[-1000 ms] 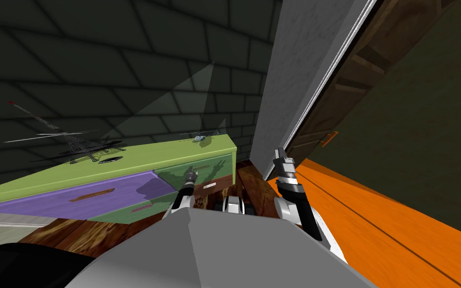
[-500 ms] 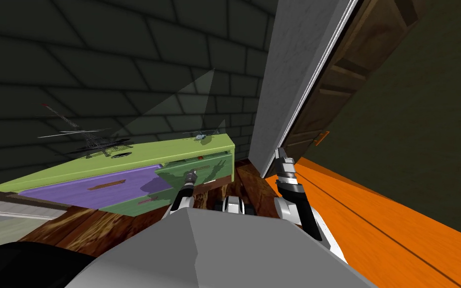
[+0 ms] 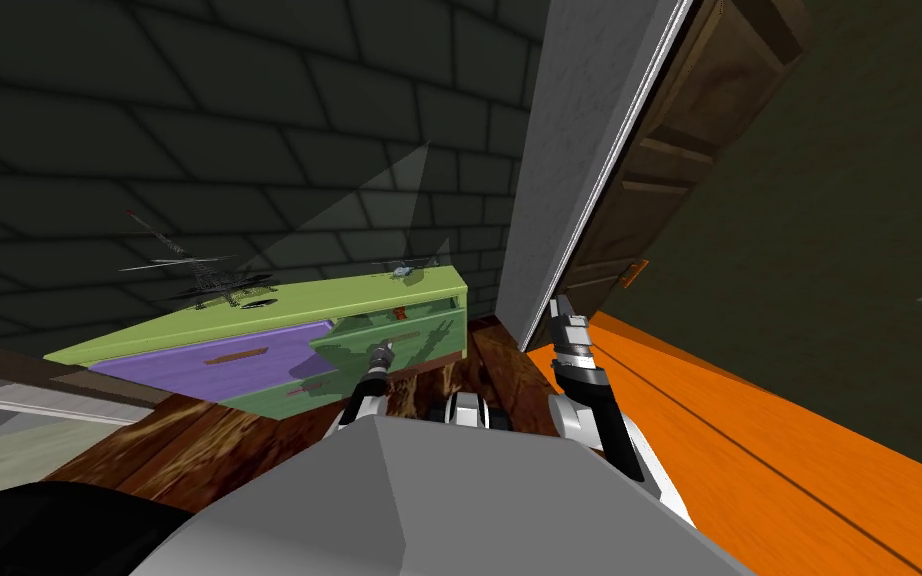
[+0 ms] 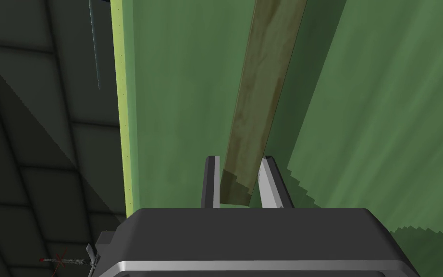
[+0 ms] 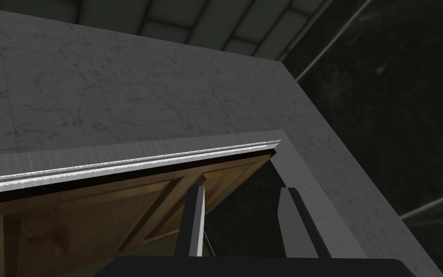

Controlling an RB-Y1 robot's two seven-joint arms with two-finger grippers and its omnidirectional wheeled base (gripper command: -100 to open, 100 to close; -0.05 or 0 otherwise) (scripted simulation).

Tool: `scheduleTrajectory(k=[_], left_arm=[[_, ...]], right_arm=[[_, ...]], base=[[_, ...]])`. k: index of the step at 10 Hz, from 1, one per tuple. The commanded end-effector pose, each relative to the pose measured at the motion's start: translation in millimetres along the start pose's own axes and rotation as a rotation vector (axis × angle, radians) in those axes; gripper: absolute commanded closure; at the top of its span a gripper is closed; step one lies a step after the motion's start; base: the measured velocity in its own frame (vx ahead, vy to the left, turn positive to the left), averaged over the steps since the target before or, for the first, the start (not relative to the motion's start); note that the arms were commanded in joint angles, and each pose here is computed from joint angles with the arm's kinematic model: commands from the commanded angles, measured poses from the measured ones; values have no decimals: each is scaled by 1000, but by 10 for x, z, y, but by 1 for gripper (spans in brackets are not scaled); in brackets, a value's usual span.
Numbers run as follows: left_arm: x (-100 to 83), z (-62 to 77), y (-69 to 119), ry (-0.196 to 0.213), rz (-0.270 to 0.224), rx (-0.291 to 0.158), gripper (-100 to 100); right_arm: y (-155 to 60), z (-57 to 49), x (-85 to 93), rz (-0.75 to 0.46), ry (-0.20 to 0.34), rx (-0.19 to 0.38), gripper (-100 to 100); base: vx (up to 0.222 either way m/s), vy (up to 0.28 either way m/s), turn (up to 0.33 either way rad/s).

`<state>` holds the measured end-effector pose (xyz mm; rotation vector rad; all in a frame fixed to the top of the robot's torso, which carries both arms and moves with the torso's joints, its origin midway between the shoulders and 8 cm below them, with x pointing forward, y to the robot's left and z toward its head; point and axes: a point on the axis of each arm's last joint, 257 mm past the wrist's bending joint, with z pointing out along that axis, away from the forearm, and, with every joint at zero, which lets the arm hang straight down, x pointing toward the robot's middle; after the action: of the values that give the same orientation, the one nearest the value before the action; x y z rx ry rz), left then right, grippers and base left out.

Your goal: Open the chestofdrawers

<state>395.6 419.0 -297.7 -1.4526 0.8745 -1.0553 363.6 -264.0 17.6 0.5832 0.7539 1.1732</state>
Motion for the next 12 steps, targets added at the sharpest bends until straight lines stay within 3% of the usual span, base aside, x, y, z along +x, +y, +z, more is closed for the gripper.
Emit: scheduleTrajectory(k=[1, 2, 3, 11, 12], left_arm=[[-3, -43, -9, 1, 2, 0, 100], [-5, -35, 0, 0, 2, -2, 100], [-65, -69, -65, -6, 2, -13, -100], [-171, -157, -546, -6, 3, -9, -100], [-186, -158, -452, -9, 2, -26, -100]], right_arm=[[0, 0, 0, 0, 0, 0, 0], [0, 0, 0, 0, 0, 0, 0], [0, 0, 0, 0, 0, 0, 0], [-1, -1, -1, 0, 0, 0, 0], [-1, -1, -1, 0, 0, 0, 0]], base=[[-152, -86, 26], [-78, -43, 12], [-2, -11, -14], [17, -16, -11], [9, -5, -1]])
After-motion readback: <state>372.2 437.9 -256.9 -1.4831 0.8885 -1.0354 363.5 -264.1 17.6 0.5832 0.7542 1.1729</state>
